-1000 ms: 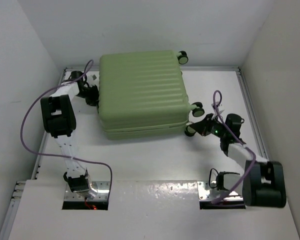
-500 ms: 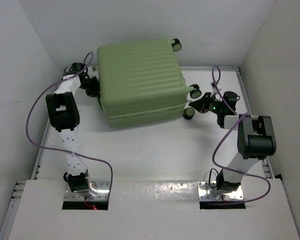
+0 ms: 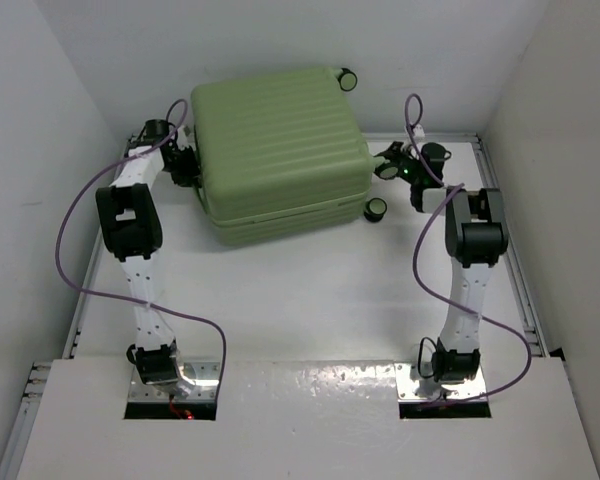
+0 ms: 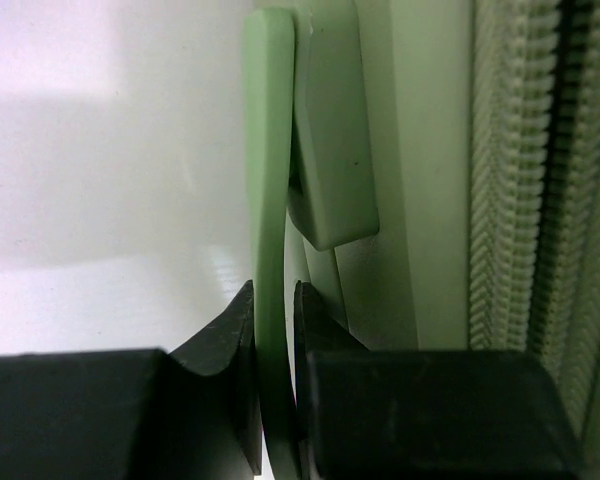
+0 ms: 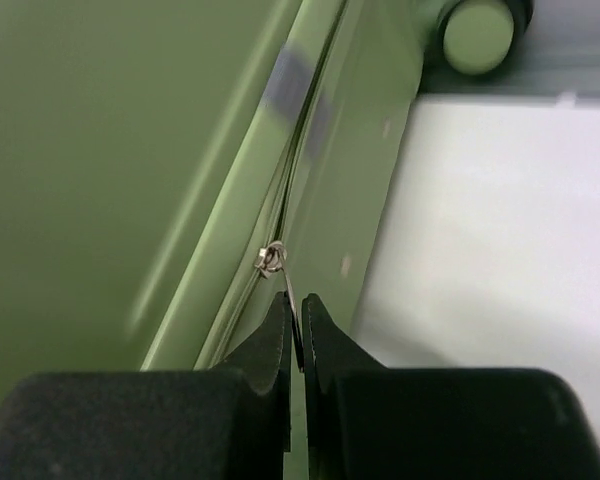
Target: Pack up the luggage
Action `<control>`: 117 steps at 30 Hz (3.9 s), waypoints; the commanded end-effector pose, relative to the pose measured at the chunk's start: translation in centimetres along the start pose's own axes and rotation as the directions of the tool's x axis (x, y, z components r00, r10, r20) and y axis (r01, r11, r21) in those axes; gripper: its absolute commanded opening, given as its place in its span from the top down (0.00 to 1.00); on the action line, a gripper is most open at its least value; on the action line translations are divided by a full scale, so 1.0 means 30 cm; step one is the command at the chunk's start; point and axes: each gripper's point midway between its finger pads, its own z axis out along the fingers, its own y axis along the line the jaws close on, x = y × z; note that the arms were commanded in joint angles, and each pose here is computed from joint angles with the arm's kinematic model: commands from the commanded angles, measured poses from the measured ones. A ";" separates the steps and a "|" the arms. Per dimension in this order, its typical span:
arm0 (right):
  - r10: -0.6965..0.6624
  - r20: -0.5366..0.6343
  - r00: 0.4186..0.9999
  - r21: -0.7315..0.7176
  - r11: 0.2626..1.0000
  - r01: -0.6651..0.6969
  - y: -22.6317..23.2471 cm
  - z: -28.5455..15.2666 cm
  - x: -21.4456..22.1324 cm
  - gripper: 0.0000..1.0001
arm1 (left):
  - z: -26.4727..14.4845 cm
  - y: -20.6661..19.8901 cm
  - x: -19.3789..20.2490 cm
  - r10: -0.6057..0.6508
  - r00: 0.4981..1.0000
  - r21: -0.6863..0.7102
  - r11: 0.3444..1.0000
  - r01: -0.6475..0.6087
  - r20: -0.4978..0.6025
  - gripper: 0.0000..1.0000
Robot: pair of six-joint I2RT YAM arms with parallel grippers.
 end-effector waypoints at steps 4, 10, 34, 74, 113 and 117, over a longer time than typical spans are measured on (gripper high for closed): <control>-0.046 0.253 0.966 0.250 0.968 -0.019 -0.239 0.172 -0.204 1.00 | 0.090 0.203 -0.121 0.221 0.967 -0.168 0.966 -0.198 0.127 1.00; -0.058 0.285 0.957 0.268 0.963 -0.021 -0.298 0.402 -0.210 0.99 | 0.075 0.077 -0.149 0.252 0.950 -0.082 0.967 -0.241 0.185 0.96; 0.517 -0.357 0.778 0.125 0.852 -0.508 0.349 -0.140 0.551 0.61 | -0.811 -0.100 -0.096 -0.190 0.803 0.219 0.973 0.077 0.565 0.00; 0.091 0.192 0.977 0.244 0.960 -0.138 -0.156 -0.145 -0.343 0.56 | -0.600 0.111 -0.278 -0.238 0.752 0.250 0.963 0.100 0.614 0.00; 0.361 -0.061 0.931 0.111 0.929 -0.353 0.108 0.092 0.067 0.51 | -0.461 -0.134 -0.030 -0.353 0.822 0.299 0.925 0.235 0.446 0.02; 0.238 -0.006 0.971 0.156 0.960 -0.234 0.106 -0.003 -0.039 0.46 | -0.576 -0.056 -0.089 -0.313 0.785 0.237 0.947 0.216 0.535 0.00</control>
